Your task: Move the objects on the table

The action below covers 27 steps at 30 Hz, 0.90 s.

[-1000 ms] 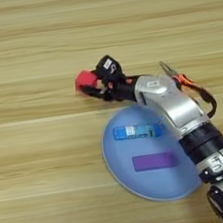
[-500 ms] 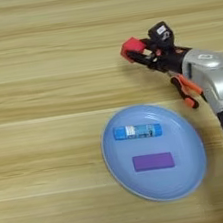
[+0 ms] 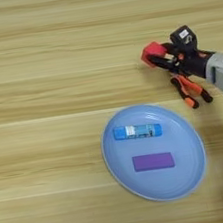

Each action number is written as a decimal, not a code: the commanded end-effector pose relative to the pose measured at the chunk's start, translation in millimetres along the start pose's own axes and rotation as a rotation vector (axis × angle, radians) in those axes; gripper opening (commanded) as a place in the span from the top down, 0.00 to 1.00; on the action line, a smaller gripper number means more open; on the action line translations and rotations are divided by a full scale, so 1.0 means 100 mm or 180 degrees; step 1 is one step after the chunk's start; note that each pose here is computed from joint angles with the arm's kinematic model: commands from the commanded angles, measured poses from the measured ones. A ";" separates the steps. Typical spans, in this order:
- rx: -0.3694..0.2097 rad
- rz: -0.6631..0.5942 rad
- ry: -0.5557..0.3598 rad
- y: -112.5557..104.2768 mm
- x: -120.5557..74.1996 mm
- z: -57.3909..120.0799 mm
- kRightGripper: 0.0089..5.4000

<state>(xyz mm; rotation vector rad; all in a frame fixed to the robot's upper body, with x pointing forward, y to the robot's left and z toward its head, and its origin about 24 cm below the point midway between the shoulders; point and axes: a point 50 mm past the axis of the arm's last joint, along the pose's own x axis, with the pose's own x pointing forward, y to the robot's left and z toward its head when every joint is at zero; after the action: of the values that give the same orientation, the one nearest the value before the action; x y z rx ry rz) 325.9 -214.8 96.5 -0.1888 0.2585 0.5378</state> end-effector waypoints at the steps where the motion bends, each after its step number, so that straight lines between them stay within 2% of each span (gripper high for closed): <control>1: -0.0260 -0.0083 -0.0295 -0.08 -0.07 0.32 0.58; 18: -0.0182 -0.0172 0.0029 -0.11 -0.06 -0.01 0.58; 27: -0.0142 -0.0211 0.0117 -0.14 -0.04 -0.12 0.58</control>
<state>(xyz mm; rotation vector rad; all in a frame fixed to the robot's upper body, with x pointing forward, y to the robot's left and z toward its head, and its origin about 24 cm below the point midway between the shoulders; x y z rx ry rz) 312.4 -228.7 53.2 -0.1713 0.4052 0.4971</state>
